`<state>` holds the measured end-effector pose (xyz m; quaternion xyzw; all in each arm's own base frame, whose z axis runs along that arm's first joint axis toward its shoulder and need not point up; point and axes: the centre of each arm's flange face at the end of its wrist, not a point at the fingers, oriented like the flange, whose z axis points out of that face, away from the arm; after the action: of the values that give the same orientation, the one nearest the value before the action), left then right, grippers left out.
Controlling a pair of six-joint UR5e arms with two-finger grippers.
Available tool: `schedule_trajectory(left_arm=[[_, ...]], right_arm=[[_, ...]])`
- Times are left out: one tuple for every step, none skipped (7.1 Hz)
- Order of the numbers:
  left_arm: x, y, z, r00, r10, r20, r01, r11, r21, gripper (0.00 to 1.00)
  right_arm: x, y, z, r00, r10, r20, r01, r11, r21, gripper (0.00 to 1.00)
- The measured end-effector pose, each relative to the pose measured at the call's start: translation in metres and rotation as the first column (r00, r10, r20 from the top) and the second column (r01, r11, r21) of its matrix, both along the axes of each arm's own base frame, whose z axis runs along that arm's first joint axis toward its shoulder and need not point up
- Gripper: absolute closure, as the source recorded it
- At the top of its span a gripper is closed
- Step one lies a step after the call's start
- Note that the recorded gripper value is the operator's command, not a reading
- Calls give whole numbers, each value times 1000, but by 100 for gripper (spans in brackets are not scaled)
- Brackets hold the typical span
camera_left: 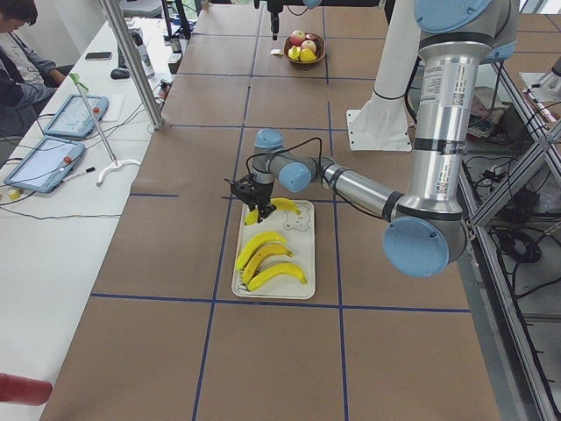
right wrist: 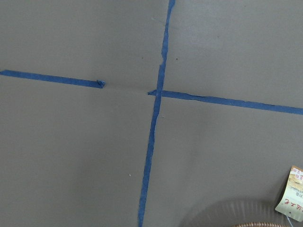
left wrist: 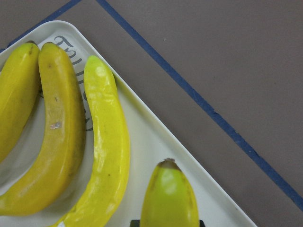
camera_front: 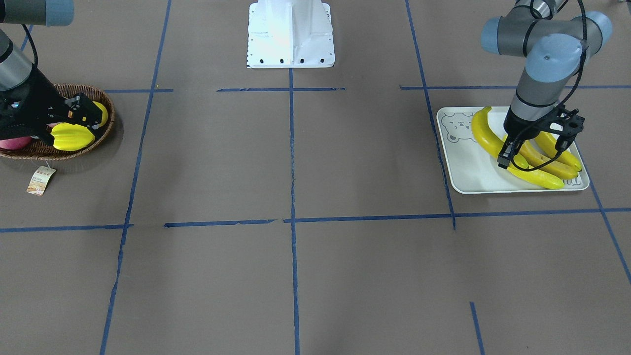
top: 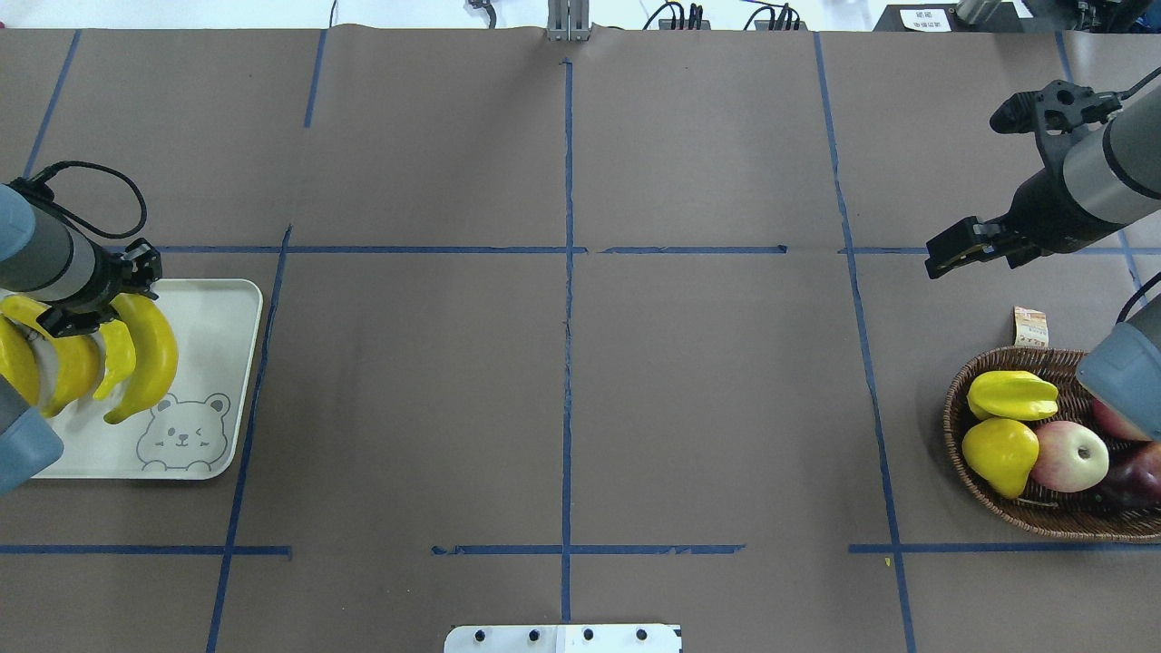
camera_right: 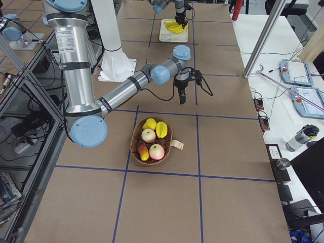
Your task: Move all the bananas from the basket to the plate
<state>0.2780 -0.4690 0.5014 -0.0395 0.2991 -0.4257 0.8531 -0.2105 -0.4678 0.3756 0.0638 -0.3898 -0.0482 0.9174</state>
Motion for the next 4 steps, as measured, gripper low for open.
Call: schedule_trajectory(left_arm=[[3, -3, 8, 1000, -3, -4, 3, 1000, 3, 97], [6, -5, 16, 1000, -6, -6, 6, 1000, 1, 97], [8, -8, 26, 1000, -10, -9, 10, 1000, 1, 95], [10, -12, 37, 1000, -14, -14, 15, 1000, 4, 94]], right_arm=[[1, 0, 0, 1000, 0, 0, 0, 1000, 1, 0], [2, -1, 0, 1000, 1, 1, -1, 1000, 2, 0], [2, -1, -1, 1000, 1, 2, -1, 1000, 3, 0], [2, -1, -2, 1000, 2, 3, -2, 1000, 5, 0]])
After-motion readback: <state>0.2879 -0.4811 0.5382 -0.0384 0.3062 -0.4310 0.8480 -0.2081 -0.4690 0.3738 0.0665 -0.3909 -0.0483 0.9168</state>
